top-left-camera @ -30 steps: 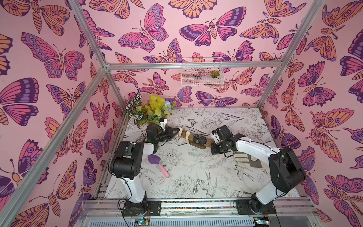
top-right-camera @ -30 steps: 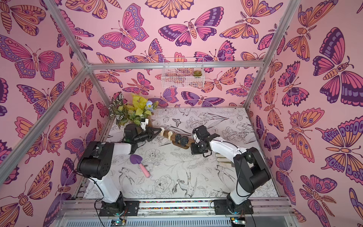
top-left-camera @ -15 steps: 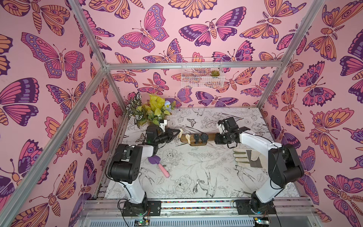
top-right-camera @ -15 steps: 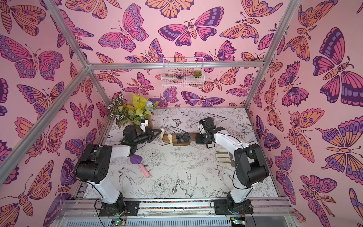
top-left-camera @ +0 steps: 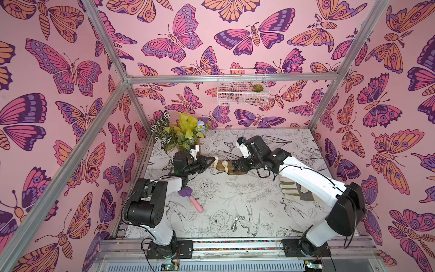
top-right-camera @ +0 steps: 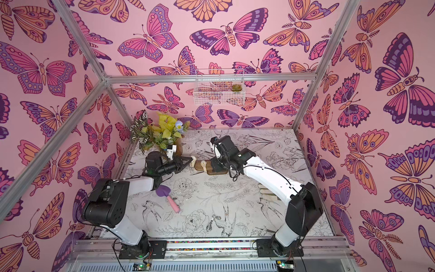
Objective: Place watch on stand
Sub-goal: Adjust the watch on the stand, then place the watch on the stand.
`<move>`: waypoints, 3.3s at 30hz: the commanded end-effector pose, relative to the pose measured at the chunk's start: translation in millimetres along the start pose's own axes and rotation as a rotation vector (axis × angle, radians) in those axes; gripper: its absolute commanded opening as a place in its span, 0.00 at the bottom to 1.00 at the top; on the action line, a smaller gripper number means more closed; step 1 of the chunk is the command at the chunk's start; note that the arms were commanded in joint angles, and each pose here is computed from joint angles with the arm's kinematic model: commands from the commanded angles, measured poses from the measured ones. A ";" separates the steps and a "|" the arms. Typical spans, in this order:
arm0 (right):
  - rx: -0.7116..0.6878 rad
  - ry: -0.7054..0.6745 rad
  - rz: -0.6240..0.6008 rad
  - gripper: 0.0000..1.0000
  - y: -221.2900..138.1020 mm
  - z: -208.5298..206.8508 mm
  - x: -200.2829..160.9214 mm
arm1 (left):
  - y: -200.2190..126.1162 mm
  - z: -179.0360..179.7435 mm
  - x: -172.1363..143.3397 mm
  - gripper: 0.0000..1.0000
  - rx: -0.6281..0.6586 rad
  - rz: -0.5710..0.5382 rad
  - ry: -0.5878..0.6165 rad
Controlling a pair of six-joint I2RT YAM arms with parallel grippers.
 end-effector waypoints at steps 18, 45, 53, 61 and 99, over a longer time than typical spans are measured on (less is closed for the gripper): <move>0.113 -0.024 0.160 0.00 110.2 37.5 21.9 | -4.9 5.6 -15.8 0.00 0.027 0.028 0.009; -0.031 -0.003 0.165 0.00 123.7 9.6 17.4 | -2.5 10.7 -18.3 0.00 0.034 0.037 0.000; -0.017 0.003 0.163 0.00 112.8 10.8 16.3 | 5.1 10.2 -24.2 0.00 0.027 0.063 0.002; 0.013 0.024 0.115 0.00 72.5 15.4 20.8 | 15.6 18.4 -25.9 0.00 0.019 0.081 -0.011; -0.312 0.267 0.136 0.00 47.1 -116.4 -30.8 | 34.5 20.6 -5.5 0.00 -0.012 0.095 0.000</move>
Point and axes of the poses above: each gripper's point midway between its finger pads, its own y axis out along the fingers, its own z axis along the line the jaws close on, x = y × z, the point moved 8 cm from there along -y, back along the fingers, and after that the axes turned 7 degrees about y, right-handed, at the moved point
